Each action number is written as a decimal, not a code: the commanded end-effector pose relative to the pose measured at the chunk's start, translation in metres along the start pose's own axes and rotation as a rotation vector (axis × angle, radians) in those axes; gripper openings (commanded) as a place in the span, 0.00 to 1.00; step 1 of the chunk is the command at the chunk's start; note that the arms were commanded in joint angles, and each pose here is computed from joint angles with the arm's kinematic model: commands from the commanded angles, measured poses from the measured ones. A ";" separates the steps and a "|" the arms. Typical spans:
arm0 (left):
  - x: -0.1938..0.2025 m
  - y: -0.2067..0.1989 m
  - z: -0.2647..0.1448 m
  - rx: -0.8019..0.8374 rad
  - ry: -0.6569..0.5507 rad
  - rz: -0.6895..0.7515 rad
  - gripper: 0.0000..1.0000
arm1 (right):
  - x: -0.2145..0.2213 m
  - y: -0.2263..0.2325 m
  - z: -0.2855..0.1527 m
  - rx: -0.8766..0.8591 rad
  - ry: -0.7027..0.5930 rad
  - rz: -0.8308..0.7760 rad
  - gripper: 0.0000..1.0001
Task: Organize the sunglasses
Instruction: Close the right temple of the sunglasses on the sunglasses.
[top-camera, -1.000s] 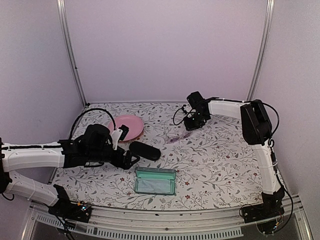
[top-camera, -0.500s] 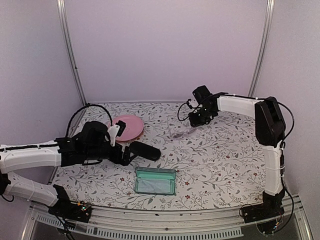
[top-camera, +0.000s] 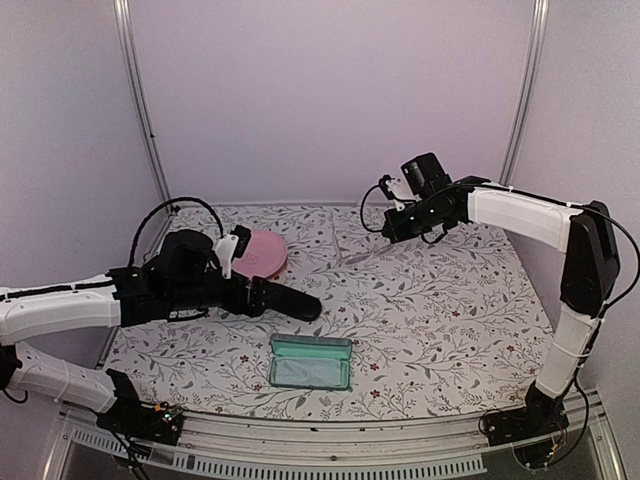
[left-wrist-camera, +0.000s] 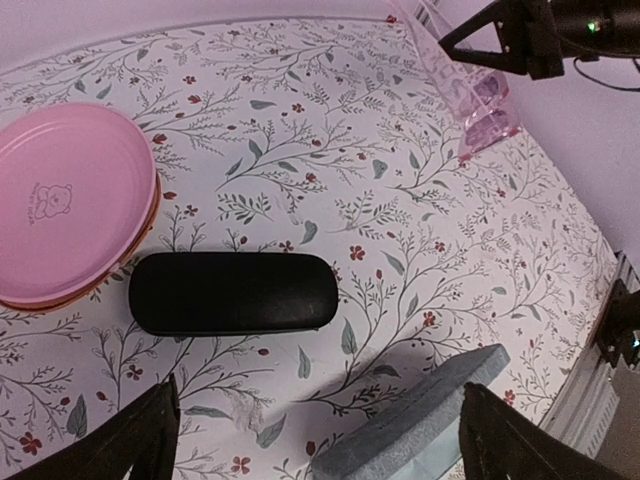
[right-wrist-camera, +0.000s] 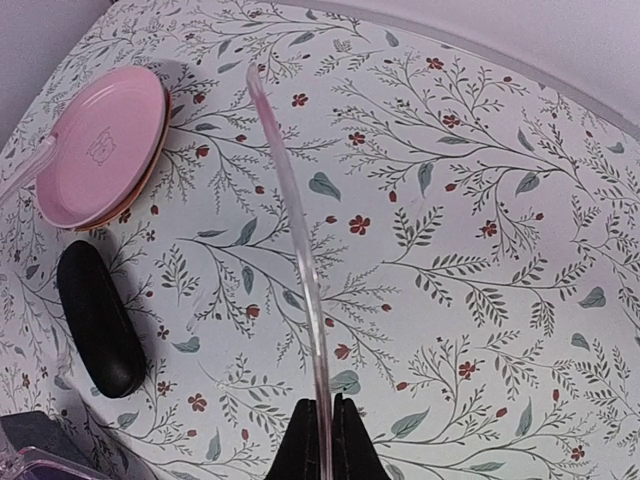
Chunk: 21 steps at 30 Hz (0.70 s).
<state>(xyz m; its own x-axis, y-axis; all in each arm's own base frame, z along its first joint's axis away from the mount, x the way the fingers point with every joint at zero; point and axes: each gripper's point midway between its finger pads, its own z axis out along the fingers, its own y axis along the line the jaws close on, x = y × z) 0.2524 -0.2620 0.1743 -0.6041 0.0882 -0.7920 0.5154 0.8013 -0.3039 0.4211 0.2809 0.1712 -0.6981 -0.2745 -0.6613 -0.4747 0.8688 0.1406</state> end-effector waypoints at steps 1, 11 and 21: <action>-0.017 -0.018 0.002 0.050 -0.052 -0.010 0.98 | -0.005 0.029 -0.021 -0.061 -0.050 -0.014 0.00; -0.024 -0.039 -0.010 0.046 -0.124 -0.003 0.98 | 0.010 0.059 -0.044 -0.124 -0.051 -0.050 0.00; -0.033 -0.071 -0.018 0.086 -0.173 0.038 0.97 | 0.025 0.079 -0.046 -0.193 -0.044 -0.068 0.00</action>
<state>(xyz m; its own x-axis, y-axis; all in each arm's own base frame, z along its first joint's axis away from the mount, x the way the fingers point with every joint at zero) 0.2258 -0.3000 0.2056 -0.5281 0.0558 -0.8473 0.5701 0.7628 -0.3051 0.3527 0.3142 0.1911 -0.6584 -0.3207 -0.6809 -0.5887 0.7831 0.2005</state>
